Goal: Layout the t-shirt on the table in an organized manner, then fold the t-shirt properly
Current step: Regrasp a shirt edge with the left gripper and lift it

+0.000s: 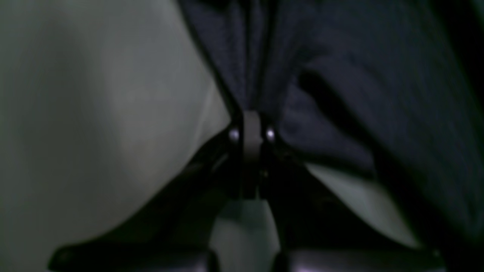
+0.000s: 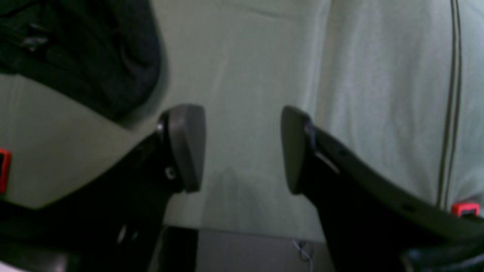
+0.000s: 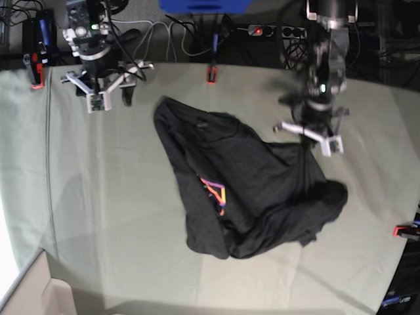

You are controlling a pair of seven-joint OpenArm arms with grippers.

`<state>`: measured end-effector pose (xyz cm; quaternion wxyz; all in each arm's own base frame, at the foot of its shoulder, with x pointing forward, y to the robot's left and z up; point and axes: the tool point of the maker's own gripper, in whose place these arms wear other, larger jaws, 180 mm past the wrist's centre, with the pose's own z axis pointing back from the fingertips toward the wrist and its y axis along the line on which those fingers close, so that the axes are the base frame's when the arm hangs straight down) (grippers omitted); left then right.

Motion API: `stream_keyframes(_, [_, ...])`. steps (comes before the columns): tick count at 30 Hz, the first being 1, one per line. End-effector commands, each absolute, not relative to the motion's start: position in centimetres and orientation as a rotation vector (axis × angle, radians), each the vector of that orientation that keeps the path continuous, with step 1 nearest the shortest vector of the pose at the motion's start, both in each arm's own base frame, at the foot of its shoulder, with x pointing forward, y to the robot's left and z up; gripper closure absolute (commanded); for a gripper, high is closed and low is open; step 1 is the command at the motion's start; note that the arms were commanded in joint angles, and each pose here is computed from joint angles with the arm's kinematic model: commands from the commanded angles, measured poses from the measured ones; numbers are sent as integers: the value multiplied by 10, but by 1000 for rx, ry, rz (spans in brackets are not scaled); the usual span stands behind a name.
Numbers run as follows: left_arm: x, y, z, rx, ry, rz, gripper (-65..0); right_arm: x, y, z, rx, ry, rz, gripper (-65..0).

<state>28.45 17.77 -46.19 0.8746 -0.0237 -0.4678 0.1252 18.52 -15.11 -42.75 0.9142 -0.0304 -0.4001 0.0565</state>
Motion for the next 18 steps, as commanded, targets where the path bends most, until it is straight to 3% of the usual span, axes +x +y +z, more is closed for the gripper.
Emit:
stream_keyframes(1, [284,175,-442,-59,-1044,248,-3,189,-151,-420,-63,-857,124,-325])
stream_keyframes(8, [224,161,-396,-84,-1093,229,-3,188,-151,-420,-63,-857,125,-325])
stream_keyframes(18, [165,162,-424,-65,-952,219,-3,189,-151,-419,-63,-860,125,-325])
